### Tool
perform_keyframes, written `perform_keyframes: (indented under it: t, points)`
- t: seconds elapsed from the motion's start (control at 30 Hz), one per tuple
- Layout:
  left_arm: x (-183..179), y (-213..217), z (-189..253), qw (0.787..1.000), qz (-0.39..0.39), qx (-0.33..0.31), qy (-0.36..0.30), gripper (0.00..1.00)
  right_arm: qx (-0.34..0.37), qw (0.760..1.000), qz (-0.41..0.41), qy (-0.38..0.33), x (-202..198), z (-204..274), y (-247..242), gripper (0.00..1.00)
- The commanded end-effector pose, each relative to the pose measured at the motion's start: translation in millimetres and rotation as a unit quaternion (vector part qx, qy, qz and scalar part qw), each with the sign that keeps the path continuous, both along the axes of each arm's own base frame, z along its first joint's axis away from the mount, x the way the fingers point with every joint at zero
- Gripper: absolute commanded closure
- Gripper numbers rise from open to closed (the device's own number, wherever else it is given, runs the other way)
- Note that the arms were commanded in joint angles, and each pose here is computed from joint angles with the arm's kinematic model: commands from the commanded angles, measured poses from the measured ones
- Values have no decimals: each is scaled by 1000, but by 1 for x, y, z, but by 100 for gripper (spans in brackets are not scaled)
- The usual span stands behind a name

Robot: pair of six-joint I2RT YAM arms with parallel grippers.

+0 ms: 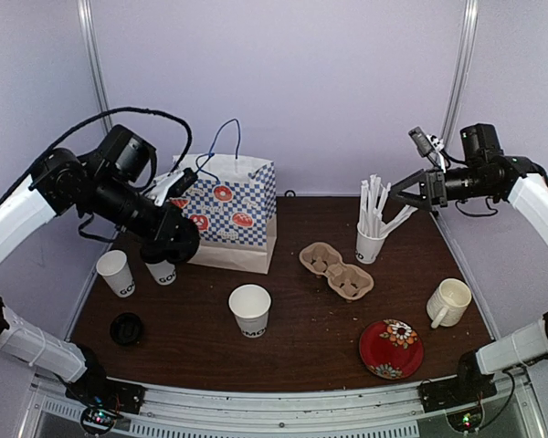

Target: Pack the takeout coffee

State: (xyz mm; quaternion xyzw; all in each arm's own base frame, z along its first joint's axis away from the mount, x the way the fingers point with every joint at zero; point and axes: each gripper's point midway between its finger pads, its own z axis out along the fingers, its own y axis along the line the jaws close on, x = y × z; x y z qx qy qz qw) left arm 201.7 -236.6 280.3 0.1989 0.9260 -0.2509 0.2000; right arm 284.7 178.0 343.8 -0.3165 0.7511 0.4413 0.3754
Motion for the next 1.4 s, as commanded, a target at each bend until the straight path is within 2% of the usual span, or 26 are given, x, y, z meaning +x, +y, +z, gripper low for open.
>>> perform_keyframes:
  t: [0.0, 0.17, 0.4, 0.57, 0.7, 0.93, 1.37]
  points:
    - [-8, -79, 79, 970, -155, -167, -84, 96, -9, 999, 47, -15, -9, 19, 33, 0]
    - [-9, -118, 130, 925, -229, -272, -134, 95, 30, 996, 87, 1, -7, 41, 84, 1]
    - [-9, -137, 154, 885, -268, -340, -171, 95, 135, 975, 132, 113, 2, 54, 143, 1]
    - [-7, -145, 155, 875, -277, -358, -170, 95, 162, 958, 175, 158, -10, 52, 179, 1]
    - [-5, -148, 152, 875, -279, -359, -165, 96, 187, 944, 205, 181, -17, 58, 196, 1]
    - [-3, -152, 149, 874, -281, -361, -163, 96, 209, 929, 246, 182, -33, 71, 208, 1]
    - [-4, -152, 152, 869, -285, -368, -166, 96, 198, 926, 259, 192, -44, 64, 215, 1]
